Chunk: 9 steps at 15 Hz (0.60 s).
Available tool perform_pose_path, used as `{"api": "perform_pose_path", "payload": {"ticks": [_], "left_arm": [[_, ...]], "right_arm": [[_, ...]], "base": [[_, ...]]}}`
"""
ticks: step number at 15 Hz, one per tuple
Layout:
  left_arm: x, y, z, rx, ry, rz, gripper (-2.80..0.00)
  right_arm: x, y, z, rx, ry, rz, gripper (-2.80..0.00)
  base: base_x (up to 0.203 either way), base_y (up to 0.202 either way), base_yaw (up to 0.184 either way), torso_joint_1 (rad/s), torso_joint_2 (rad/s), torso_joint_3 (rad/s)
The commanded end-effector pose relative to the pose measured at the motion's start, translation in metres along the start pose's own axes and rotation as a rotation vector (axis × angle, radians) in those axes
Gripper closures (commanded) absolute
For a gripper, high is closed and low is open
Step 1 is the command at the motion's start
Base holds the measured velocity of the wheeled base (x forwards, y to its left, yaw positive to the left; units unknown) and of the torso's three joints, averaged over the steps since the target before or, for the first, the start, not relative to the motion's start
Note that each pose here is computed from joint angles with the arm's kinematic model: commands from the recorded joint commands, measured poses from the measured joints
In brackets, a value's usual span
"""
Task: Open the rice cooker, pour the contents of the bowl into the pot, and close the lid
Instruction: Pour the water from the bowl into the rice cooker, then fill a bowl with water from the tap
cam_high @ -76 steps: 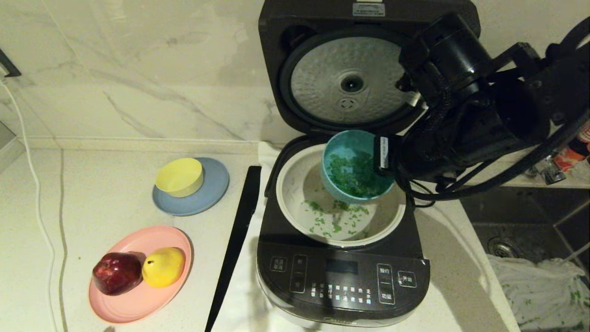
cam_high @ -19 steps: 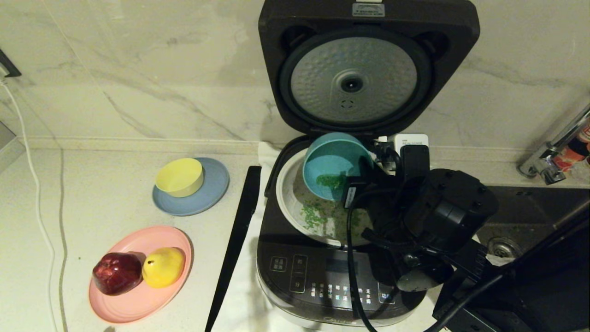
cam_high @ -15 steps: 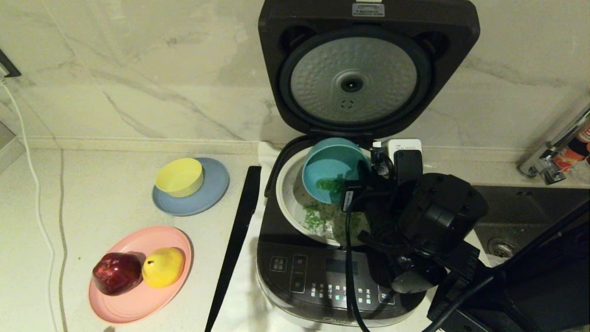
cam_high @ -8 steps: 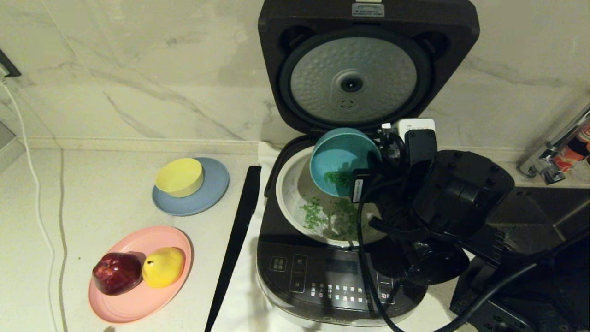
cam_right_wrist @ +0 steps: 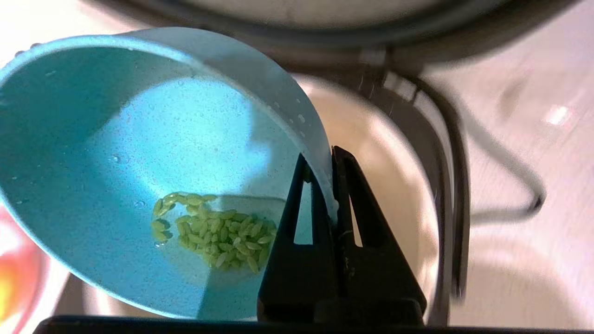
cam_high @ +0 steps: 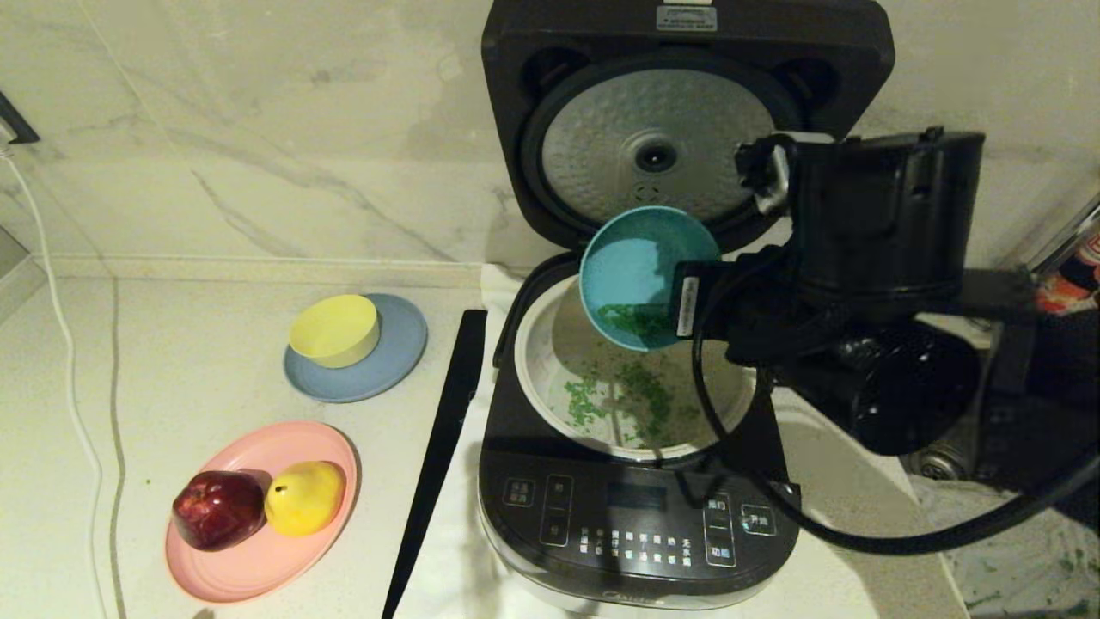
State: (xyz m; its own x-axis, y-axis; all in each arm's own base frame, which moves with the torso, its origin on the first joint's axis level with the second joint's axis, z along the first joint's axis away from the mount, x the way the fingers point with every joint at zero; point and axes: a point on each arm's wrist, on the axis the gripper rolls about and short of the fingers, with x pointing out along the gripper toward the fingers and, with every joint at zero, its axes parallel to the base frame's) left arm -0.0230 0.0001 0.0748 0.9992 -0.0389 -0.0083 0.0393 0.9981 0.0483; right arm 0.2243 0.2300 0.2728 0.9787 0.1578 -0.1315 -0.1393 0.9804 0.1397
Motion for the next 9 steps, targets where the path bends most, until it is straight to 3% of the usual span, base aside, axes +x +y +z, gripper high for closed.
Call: {"api": "perform_pose_path", "payload": {"ticks": [1, 5, 7, 9], "left_arm": [[0.000, 0.000, 0.000, 0.001, -0.001, -0.001, 0.00], [0.000, 0.000, 0.000, 0.000, 0.000, -0.001, 0.00], [0.000, 0.000, 0.000, 0.001, -0.001, -0.001, 0.00], [0.000, 0.000, 0.000, 0.001, -0.001, 0.000, 0.00]], "right_arm": [[-0.026, -0.020, 0.019, -0.021, 0.242, -0.005, 0.00], [-0.074, -0.053, 0.047, 0.023, 0.518, 0.067, 0.00], [-0.096, -0.074, 0.053, 0.041, 0.594, 0.091, 0.00], [-0.109, -0.099, 0.054, 0.075, 0.642, 0.054, 0.00]], "base": [[0.000, 0.000, 0.000, 0.000, 0.00, 0.000], [0.000, 0.000, 0.000, 0.000, 0.00, 0.000], [0.000, 0.000, 0.000, 0.000, 0.00, 0.000], [0.000, 0.000, 0.000, 0.000, 0.00, 0.000]]}}
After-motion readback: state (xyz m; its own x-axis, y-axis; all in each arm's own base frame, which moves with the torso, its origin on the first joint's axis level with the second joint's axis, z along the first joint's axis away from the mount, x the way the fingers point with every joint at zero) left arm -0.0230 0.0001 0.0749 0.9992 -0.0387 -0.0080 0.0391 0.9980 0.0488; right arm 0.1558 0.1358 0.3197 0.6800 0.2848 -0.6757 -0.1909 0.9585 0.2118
